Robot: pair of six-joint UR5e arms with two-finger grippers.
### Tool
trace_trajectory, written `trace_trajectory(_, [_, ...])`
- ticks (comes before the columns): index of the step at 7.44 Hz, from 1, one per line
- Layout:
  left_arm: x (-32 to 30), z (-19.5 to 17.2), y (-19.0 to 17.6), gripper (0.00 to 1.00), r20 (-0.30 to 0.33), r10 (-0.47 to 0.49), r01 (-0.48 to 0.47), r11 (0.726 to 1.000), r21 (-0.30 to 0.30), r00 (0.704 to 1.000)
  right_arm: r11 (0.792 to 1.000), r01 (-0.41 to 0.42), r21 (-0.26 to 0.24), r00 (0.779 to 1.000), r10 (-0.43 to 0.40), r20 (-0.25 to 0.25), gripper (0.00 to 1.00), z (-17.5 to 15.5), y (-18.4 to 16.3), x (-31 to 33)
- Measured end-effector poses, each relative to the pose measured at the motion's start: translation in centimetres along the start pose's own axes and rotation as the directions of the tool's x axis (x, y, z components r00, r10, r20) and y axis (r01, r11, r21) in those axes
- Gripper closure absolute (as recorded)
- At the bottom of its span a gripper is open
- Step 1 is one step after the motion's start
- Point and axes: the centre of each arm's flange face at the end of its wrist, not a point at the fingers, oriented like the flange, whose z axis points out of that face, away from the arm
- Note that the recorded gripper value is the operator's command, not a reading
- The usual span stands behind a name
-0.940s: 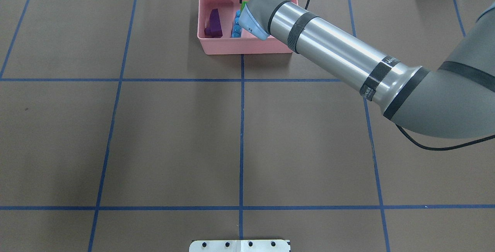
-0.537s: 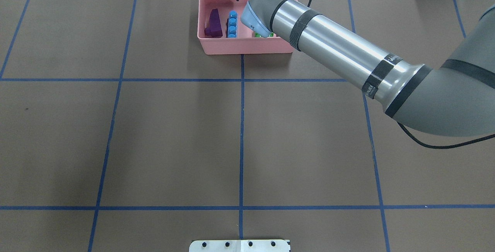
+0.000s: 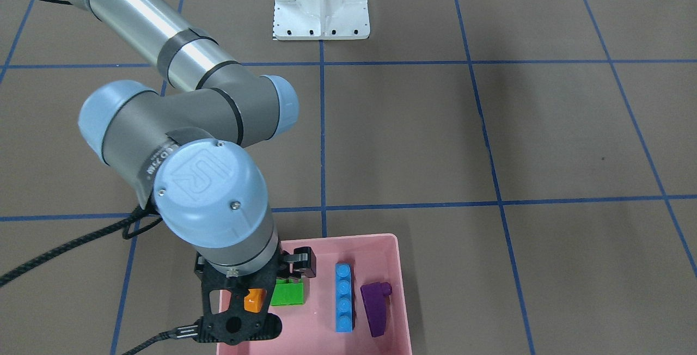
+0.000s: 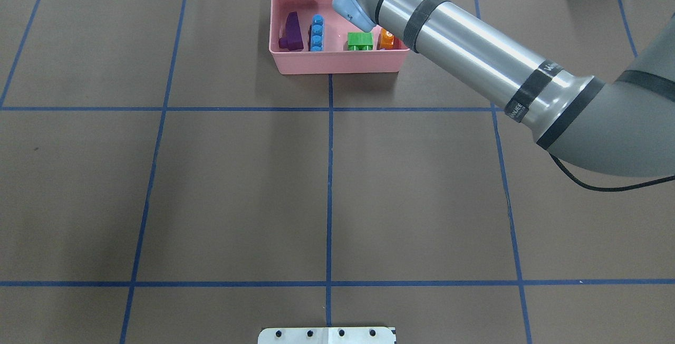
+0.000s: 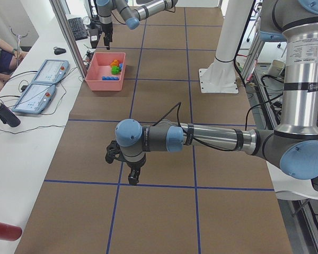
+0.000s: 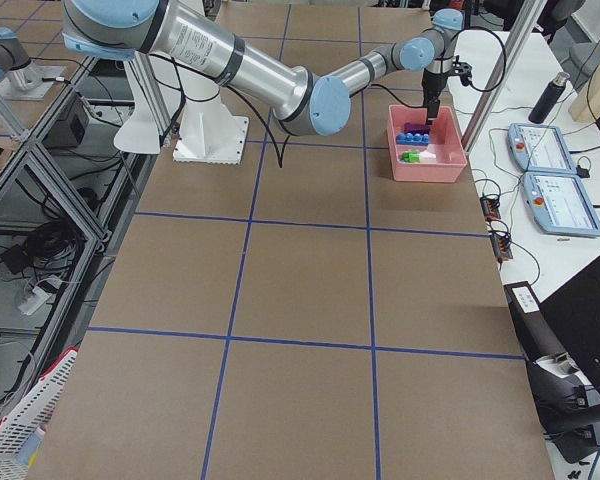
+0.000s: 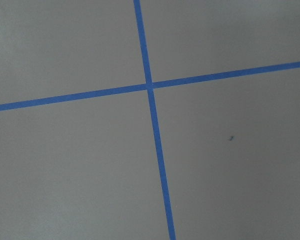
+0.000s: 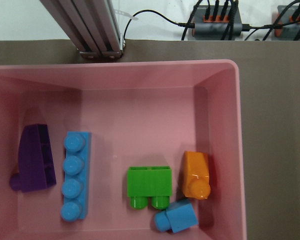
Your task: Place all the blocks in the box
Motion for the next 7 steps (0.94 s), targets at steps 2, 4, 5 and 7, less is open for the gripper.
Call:
trace_trajectory(2, [-0.5,0.6,0.7,0.0,0.005,0.019,-0.019,1.0,0.025,1.0,1.0,0.027,-0.009,0.998,-0.026,0.054,0.01,-1.4,1.7,9.8])
trace_trajectory(4, [-0.4,0.3,0.7,0.0,0.013,0.031,-0.031,0.999,0.041,0.999,0.998,0.058,0.01,0.994,-0.059,0.089,0.01,-2.5,4.6,22.3])
trace_trajectory(5, [-0.2,0.0,0.5,0.0,0.019,0.035,-0.036,0.998,0.045,0.999,0.996,0.089,0.016,0.993,-0.09,0.079,0.01,-2.7,6.8,28.6])
trace_trajectory(7, [-0.4,0.0,0.8,0.0,0.041,0.033,-0.035,0.999,0.038,0.999,0.985,0.171,-0.017,0.985,-0.17,0.031,0.01,-2.9,12.1,39.5])
